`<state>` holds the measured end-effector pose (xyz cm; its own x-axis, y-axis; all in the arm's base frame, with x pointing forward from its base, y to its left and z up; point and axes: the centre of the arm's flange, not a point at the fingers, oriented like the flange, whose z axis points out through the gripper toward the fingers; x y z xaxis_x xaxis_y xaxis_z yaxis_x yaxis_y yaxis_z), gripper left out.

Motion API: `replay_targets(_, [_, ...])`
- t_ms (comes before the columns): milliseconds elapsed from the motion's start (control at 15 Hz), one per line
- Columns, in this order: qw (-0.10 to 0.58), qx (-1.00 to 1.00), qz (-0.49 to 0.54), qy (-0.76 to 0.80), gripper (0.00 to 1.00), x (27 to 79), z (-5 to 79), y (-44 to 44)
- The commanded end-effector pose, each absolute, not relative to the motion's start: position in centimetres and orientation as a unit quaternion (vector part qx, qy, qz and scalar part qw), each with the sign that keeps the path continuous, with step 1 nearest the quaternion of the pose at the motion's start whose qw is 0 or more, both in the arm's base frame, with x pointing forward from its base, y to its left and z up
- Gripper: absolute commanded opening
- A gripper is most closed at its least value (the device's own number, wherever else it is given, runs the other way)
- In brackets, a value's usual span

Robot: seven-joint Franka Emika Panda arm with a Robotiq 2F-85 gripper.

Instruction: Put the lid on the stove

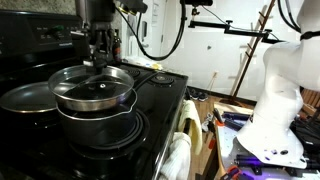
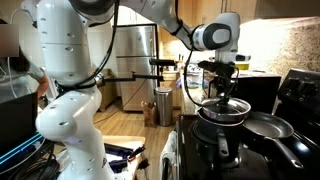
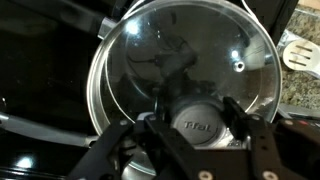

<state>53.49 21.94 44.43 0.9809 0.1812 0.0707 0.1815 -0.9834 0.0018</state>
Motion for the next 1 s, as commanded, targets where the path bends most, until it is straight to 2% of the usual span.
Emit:
replay_targets(0, [-0.015,-0.995,-0.06,-0.083,0.34,53.4,47.0,22.0])
replay_targets(933, [-0.047,-0.993,-0.106,0.011,0.34,54.3,51.4,15.2])
